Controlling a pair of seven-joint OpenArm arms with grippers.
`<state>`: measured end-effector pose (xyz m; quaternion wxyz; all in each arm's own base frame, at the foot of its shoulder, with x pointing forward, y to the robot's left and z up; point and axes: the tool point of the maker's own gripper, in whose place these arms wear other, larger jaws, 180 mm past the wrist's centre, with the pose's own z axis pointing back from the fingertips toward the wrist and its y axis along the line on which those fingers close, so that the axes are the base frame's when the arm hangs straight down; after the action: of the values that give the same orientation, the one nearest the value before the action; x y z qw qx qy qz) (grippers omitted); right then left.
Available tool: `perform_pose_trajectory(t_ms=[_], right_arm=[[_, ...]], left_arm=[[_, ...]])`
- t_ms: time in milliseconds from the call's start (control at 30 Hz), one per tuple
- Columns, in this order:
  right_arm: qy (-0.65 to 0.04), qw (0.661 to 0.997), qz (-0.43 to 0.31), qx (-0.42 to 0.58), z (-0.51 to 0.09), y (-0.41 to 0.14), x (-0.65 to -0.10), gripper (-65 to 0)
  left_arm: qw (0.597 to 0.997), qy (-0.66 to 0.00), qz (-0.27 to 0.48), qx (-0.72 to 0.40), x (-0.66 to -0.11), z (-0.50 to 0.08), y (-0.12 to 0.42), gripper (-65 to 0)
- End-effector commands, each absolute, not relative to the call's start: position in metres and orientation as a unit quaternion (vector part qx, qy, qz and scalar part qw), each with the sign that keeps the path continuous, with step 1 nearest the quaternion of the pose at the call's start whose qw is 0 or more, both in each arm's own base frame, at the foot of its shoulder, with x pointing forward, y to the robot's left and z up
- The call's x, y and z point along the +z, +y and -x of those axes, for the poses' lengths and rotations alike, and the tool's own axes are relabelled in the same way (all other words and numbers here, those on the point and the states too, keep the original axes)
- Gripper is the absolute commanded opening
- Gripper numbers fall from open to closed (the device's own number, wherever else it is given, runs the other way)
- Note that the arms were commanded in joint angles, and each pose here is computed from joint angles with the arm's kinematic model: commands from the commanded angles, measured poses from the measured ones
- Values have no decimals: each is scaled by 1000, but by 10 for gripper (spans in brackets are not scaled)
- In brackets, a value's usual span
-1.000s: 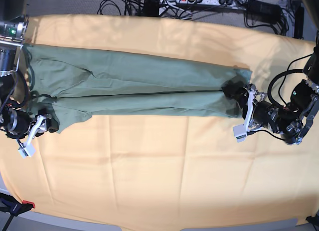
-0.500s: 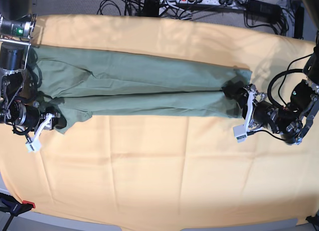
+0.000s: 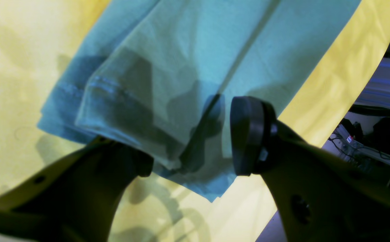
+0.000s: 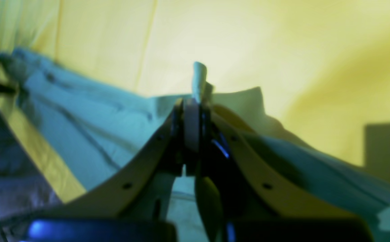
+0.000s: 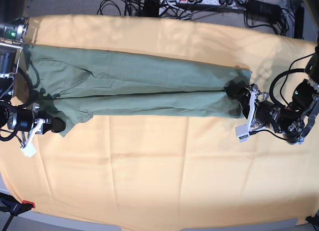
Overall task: Fold the T-shirt properly
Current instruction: 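Release the strip ends and withdraw the left gripper from the shirt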
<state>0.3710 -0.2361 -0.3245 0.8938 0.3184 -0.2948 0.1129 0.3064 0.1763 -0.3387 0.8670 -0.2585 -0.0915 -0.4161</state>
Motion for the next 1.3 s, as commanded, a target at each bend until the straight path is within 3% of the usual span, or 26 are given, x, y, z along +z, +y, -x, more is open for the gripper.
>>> perform_pose_trajectory(t_ms=[0,433,900,1200,1267], right_arm=[[-326,883,-313,125,-380,-241,-302,-650],[-322,879,-264,233,-323,-222,-296,-650],[-237,908,-234,253,-287,-241,-321,-650],[-225,916,-209,258,-284,-259,-316,-650],[-227,915,-212,258,-284,-261,-311,-555]], left_arm=[[865,-115,257,-415,-324,-318,178,-293],[866,-145,247,-409,-311,-333,182,-294],[859,-241,255,-372,-261,-370,189,-294],[859,-260,254,-362,-250,-377,192,-294],[858,-260,254,-362,-250,-377,192,-294]])
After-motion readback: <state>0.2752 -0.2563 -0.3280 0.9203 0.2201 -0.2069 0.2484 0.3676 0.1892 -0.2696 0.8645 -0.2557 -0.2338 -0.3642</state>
